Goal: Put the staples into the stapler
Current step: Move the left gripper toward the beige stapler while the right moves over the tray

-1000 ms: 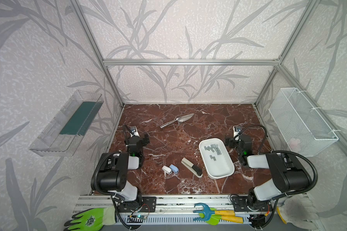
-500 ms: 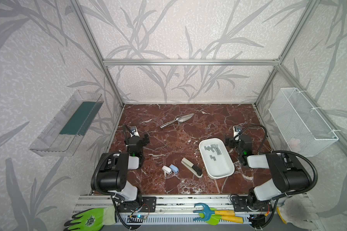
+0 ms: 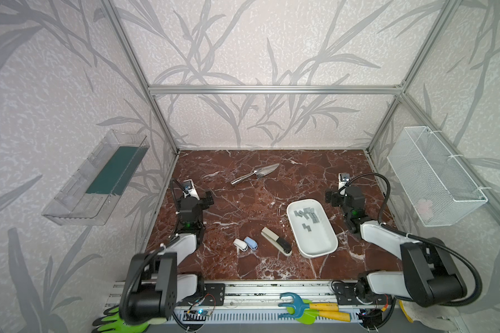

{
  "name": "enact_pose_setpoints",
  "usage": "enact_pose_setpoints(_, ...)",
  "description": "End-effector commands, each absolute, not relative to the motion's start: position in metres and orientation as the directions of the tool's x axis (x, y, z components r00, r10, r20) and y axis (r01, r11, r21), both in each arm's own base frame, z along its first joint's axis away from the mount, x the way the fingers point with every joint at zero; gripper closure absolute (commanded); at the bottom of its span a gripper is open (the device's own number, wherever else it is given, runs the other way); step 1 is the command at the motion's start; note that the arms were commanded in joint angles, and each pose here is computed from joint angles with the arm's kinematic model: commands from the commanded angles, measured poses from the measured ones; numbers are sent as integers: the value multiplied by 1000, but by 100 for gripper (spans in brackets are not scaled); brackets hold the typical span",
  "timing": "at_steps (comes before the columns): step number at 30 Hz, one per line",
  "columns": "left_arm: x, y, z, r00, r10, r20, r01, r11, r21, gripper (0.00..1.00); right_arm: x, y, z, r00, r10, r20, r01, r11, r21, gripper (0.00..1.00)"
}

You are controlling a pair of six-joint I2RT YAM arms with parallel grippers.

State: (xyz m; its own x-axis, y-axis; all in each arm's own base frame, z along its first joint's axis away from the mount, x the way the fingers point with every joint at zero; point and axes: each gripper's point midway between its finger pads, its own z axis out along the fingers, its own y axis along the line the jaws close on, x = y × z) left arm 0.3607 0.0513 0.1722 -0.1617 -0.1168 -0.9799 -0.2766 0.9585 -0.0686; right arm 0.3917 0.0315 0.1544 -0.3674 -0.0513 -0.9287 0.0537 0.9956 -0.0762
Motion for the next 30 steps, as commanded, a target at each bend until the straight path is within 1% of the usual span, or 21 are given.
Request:
enact_pose_setpoints(1, 352, 35, 190, -177, -190, -966, -210, 966, -151, 1, 378, 32, 175, -424, 154, -892, 128, 986, 109, 1)
enact_pose_setpoints(2, 349, 30, 202, -151, -217, -964, -181, 965, -189, 1, 373, 42, 183, -441, 207, -873, 95, 978, 183, 1)
enact_pose_setpoints(4, 341, 23, 218, -134, -302, -944, -154, 947, -281, 1, 359, 75, 193, -517, 249, -819, -47, 947, 317, 1)
enact_pose_setpoints(6, 336, 14, 234, -131, -355, -926, -110, 933, -342, 1, 346, 100, 208, -523, 293, -800, -167, 886, 433, 1)
enact_pose_setpoints(7, 334, 10, 234, -152, -380, -913, -98, 924, -369, 1, 340, 114, 220, -502, 308, -809, -256, 840, 479, 1)
enact_pose_setpoints(9, 329, 1, 234, -163, -429, -889, -54, 903, -426, 1, 317, 148, 255, -431, 312, -847, -507, 693, 513, 1)
enact_pose_setpoints(10, 327, -1, 235, -160, -432, -888, -36, 901, -432, 1, 309, 155, 263, -418, 324, -849, -535, 667, 518, 1)
enact_pose_setpoints(12, 319, 1, 239, -122, -448, -886, -34, 894, -447, 1, 293, 171, 271, -412, 292, -863, -547, 678, 491, 1)
enact_pose_setpoints(15, 309, 14, 241, -69, -516, -854, -104, 855, -508, 1, 261, 208, 272, -410, 161, -898, -599, 695, 398, 0)
enact_pose_setpoints(16, 308, 16, 243, -53, -526, -849, -108, 848, -519, 1, 251, 220, 272, -406, 135, -904, -619, 686, 381, 5)
enact_pose_setpoints(18, 307, 12, 249, -59, -494, -867, -77, 868, -490, 1, 232, 239, 266, -417, 112, -902, -630, 679, 376, 16)
enact_pose_setpoints(20, 306, 5, 253, -68, -498, -865, -40, 867, -496, 1, 217, 254, 254, -444, 100, -891, -632, 670, 390, 23)
enact_pose_setpoints(21, 305, -2, 255, -87, -495, -864, -1, 868, -497, 2, 209, 261, 246, -465, 88, -881, -631, 665, 399, 31)
enact_pose_setpoints(22, 304, -13, 258, -111, -477, -872, 57, 873, -484, 5, 203, 266, 239, -486, 74, -871, -630, 661, 408, 37)
enact_pose_setpoints(23, 301, -30, 265, -123, -423, -898, 166, 883, -438, 11, 194, 272, 228, -508, 47, -860, -633, 656, 410, 40)
enact_pose_setpoints(24, 299, -43, 267, -134, -400, -907, 236, 876, -421, 14, 189, 276, 218, -529, 19, -848, -628, 663, 407, 43)
enact_pose_setpoints(26, 294, -62, 269, -126, -354, -927, 333, 865, -376, 14, 176, 281, 198, -567, -49, -822, -619, 684, 386, 51)
enact_pose_setpoints(27, 291, -74, 267, -130, -314, -940, 374, 863, -340, 14, 173, 278, 185, -593, -77, -802, -598, 710, 373, 54)
enact_pose_setpoints(28, 288, -85, 263, -140, -261, -955, 402, 867, -295, 16, 173, 277, 176, -608, -98, -788, -587, 724, 363, 55)
enact_pose_setpoints(29, 284, -99, 257, -142, -187, -972, 438, 869, -232, 22, 174, 272, 166, -622, -116, -775, -569, 747, 344, 56)
enact_pose_setpoints(30, 276, -118, 252, -125, -100, -987, 507, 849, -151, 24, 177, 264, 157, -632, -135, -763, -539, 784, 308, 57)
